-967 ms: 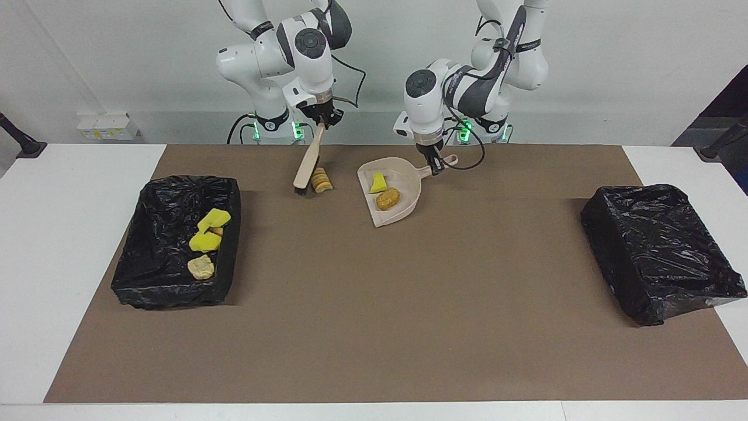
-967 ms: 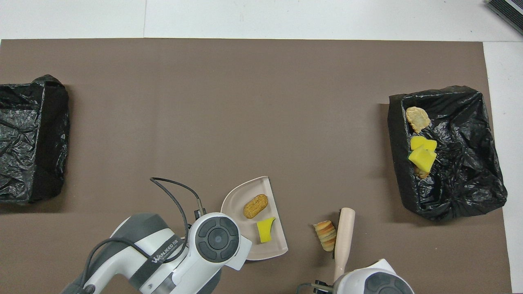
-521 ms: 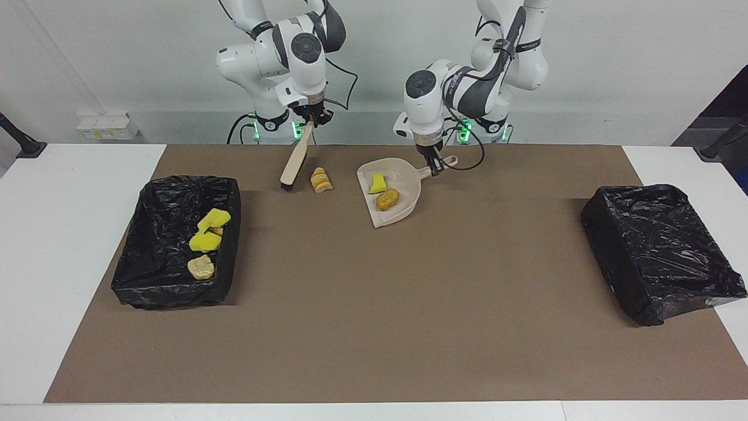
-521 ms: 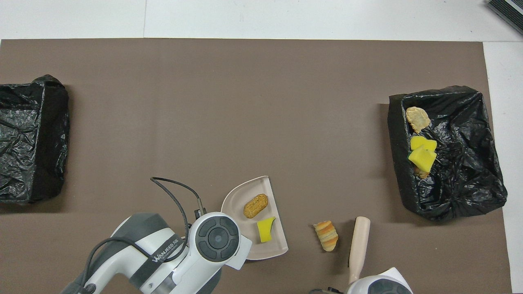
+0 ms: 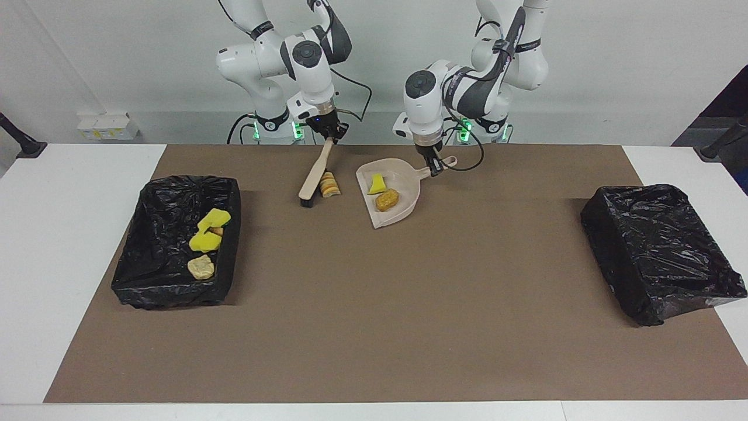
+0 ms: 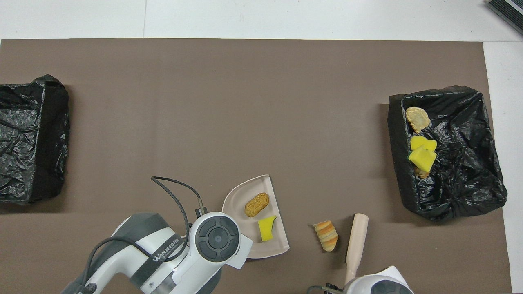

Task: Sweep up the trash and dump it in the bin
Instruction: 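Sweep the bread piece into the dustpan with the right gripper's brush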

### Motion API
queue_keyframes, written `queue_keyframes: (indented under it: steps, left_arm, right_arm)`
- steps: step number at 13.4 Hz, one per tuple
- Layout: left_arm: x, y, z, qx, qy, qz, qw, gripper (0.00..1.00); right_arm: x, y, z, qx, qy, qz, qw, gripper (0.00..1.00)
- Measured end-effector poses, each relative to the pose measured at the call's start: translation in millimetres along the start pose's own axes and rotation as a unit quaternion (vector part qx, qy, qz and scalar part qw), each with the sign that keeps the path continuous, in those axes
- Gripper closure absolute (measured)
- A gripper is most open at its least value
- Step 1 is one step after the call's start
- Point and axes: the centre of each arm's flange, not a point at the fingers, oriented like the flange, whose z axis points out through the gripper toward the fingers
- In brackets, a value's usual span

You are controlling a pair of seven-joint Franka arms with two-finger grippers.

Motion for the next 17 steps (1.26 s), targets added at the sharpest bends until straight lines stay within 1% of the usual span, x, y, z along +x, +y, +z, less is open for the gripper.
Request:
queue_keyframes:
  steps: [2,4,5,6,7,10,14,17]
  left_arm:
    - [0,1,0,0.0,0.0,0.001,1.0,0.68]
    - [0,0,0,0.0,0.0,0.001,1.0,0.68]
    - [0,0,0,0.001,0.0,0.0,1.0,0.68]
    - [1,-1,-1,0.002,0.004,0.003,1.0,0.68]
    - [1,-2,-1,0.005,0.009,0.011,1.0,0.68]
    - [-1,-20,3,0.013,0.03,0.023,0.999,0.68]
    - [-16,-54,8,0.02,0.052,0.029,0.998,0.68]
    - [-20,-65,10,0.02,0.059,0.031,0.998,0.68]
  right_arm:
    - [6,-32,1,0.024,-0.009,-0.004,1.0,0.73]
    - [17,-62,-3,0.047,-0.009,-0.01,0.999,0.73]
    - [17,-75,-2,0.053,-0.01,-0.017,0.998,0.73]
    - [9,-88,1,0.053,-0.012,-0.032,0.998,0.73]
    - [-6,-99,4,0.049,-0.013,-0.052,0.997,0.73]
    - [-49,-115,6,0.042,-0.004,-0.103,0.994,0.73]
    - [-57,-114,-1,0.043,0.004,-0.14,0.989,0.73]
    - [-56,-111,-10,0.042,0.007,-0.168,0.985,0.73]
